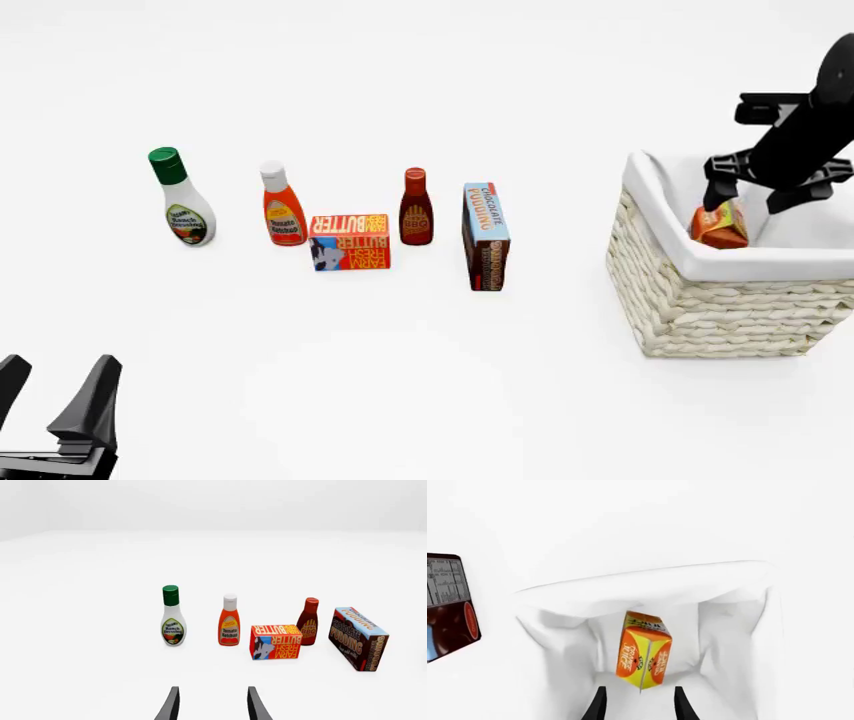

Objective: Pick the orange juice and place it in the basket.

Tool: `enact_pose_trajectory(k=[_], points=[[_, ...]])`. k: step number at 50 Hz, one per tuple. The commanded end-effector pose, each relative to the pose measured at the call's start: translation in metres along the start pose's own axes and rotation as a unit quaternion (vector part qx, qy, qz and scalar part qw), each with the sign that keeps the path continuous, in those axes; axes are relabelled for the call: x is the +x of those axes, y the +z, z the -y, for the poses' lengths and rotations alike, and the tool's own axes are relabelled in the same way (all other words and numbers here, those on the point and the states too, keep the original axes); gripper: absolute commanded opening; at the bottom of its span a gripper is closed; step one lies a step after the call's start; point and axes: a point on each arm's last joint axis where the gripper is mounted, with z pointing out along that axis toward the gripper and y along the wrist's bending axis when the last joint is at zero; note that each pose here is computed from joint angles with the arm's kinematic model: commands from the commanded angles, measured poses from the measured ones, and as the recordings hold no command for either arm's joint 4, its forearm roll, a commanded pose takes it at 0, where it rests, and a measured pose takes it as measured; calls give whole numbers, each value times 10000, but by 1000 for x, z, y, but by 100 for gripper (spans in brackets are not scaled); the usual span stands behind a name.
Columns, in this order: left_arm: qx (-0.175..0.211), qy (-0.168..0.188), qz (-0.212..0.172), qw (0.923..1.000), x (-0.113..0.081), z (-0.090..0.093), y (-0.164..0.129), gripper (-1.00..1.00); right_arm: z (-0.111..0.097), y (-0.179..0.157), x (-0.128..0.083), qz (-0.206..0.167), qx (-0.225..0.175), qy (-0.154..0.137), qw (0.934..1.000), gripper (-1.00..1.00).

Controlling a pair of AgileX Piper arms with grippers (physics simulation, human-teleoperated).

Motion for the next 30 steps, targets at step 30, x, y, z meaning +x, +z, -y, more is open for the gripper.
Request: enact_pose_trajectory(k=[30], points=[[-1,2,2,10000,0,0,0,100,-2,-65,26,506,64,49,9987,100]])
